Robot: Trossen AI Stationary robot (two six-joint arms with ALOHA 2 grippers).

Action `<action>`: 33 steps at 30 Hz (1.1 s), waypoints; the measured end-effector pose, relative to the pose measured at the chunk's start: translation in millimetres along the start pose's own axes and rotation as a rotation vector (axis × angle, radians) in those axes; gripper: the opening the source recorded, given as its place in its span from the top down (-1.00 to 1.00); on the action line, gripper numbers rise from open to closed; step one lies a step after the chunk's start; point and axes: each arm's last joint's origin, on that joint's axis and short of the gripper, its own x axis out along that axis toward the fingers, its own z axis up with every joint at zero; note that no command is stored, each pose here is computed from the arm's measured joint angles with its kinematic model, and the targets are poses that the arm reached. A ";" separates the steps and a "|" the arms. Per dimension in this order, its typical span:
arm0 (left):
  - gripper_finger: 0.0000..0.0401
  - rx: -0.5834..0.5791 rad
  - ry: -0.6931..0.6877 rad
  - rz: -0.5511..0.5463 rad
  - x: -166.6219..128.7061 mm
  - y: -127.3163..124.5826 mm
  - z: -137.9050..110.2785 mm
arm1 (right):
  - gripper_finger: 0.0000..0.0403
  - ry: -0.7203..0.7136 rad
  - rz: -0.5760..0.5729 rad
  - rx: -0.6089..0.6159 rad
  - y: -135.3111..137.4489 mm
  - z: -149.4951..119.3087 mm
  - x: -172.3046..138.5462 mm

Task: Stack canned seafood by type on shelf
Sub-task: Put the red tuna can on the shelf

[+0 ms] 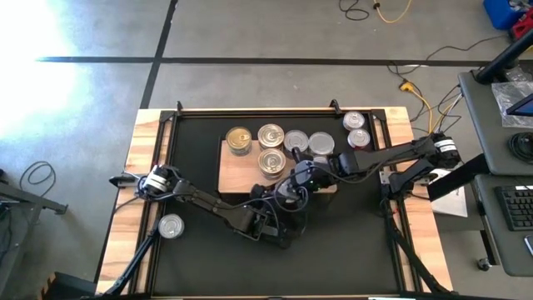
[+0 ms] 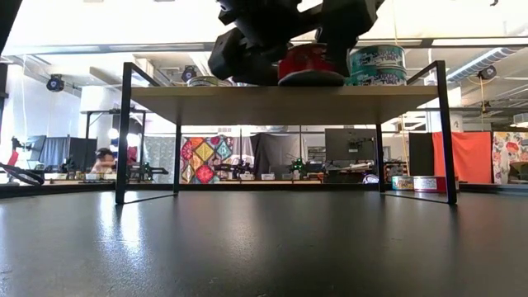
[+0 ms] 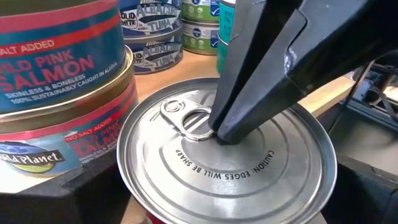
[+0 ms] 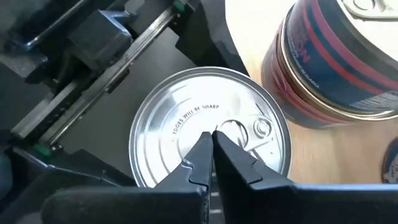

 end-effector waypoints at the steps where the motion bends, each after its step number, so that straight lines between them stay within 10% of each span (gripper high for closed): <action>1: -0.99 0.001 -0.001 -0.001 0.1 -0.2 0.3 | 0.94 0.003 -0.002 0.001 -0.8 -0.3 0.1; 33: -0.99 -0.052 0.006 -0.034 1.3 -3.7 4.1 | 0.94 0.023 0.044 -0.043 -7.6 11.1 -27.3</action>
